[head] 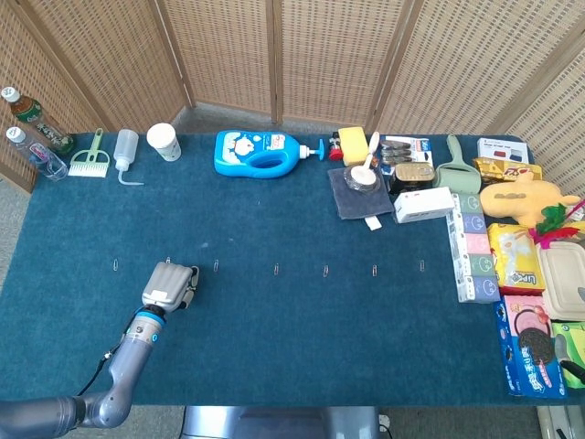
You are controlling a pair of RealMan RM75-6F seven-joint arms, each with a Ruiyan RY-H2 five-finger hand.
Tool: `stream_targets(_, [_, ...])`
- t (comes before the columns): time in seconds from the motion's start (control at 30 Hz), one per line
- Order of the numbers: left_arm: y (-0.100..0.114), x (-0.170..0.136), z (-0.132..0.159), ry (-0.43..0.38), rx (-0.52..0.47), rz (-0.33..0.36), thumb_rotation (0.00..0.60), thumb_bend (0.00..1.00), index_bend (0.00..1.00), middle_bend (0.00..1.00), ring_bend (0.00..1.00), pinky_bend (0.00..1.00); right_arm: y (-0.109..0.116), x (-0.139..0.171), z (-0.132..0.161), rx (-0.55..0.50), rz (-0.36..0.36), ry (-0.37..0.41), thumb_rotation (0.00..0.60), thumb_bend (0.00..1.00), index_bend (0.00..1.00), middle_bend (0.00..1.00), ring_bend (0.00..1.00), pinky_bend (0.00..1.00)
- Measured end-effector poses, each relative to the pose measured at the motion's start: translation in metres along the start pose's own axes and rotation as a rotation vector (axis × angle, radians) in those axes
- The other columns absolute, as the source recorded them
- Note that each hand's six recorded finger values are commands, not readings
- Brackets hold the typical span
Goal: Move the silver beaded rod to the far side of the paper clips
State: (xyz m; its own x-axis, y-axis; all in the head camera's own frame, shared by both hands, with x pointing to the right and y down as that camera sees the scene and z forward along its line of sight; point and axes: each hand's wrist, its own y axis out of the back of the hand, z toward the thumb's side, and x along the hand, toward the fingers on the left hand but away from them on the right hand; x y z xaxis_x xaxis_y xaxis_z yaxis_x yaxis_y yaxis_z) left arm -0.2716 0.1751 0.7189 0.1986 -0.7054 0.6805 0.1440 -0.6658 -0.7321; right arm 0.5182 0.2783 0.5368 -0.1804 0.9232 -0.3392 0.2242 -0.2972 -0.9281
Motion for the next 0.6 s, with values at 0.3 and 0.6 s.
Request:
stream_targets(0.3, [-0.0021,0.0009,-0.0032,0.011,0.005,-0.008,0.6,0.35,0.5,1.0,1.0,1.0,0.0001,0.0,-0.0001,0.002,0.0,-0.004,0.6,0.5,0.0,0.14,0.11,0.16])
stream_targets(0.6, [0.0012,0.0006,-0.0074,0.024,0.006,0.001,0.6,0.38,0.58,1.0,1.0,1.0,0.0009,-0.0009,0.002,0.0,-0.01,0.003,0.6,0.5,0.0,0.14,0.11,0.16])
